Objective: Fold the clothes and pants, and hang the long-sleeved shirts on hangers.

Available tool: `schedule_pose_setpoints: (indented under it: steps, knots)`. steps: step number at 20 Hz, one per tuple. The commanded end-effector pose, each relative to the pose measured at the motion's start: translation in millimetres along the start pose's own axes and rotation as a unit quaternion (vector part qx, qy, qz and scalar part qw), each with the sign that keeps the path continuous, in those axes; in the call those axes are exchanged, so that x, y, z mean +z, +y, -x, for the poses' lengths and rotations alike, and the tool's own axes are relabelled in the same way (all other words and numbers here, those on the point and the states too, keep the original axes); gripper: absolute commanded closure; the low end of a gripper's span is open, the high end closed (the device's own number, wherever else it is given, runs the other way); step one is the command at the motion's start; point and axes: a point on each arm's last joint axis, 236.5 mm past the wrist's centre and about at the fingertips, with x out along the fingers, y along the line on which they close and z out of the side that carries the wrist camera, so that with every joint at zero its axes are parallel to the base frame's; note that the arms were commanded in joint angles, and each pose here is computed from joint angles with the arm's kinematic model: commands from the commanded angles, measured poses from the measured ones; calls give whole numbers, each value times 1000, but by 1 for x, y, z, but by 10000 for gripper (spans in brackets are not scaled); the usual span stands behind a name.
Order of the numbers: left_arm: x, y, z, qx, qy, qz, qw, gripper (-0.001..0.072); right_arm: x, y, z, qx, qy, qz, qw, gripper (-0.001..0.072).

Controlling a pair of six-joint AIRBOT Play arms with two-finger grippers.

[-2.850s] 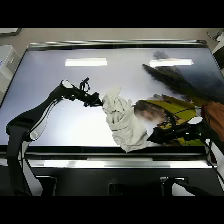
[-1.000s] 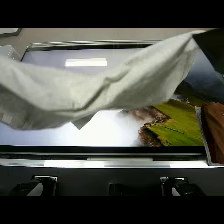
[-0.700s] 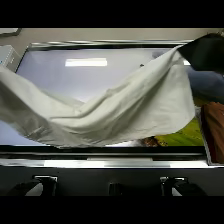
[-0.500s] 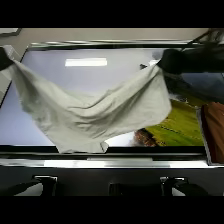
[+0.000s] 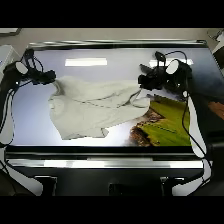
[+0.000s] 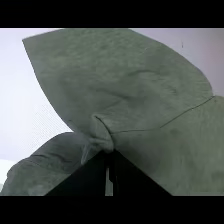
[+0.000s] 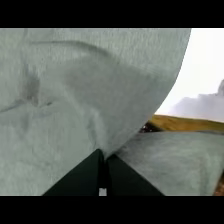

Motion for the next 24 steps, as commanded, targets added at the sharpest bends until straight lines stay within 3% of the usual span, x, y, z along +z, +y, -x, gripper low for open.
schedule_pose_setpoints:
  steps: [1, 3, 4, 8, 11, 14, 24]
  knots:
    - [-4, 5, -16, -3, 13, 9, 1000, 587, 22, -16, -18, -6, -42, -25, 999, 519]
    - [2, 6, 9, -3, 18, 24, 1000, 347, 22, -28, 2, -10, -34, -41, 999, 246]
    - [4, 8, 28, -2, 23, 33, 999, 299, 19, -40, 16, -15, -25, -50, 998, 219]
    - [-10, 15, 108, 7, 63, 58, 996, 299, -7, -116, 69, -17, 39, -75, 996, 219]
    - [-26, 15, 157, 17, 85, 58, 995, 299, -30, -148, 83, 41, 82, -100, 991, 208]
    - [-30, 7, 192, 18, 79, 50, 995, 299, -44, -149, 60, 108, 100, -126, 981, 209]
    - [-30, -13, 209, -9, 69, 61, 996, 300, -61, -123, -34, 112, 129, -109, 979, 210]
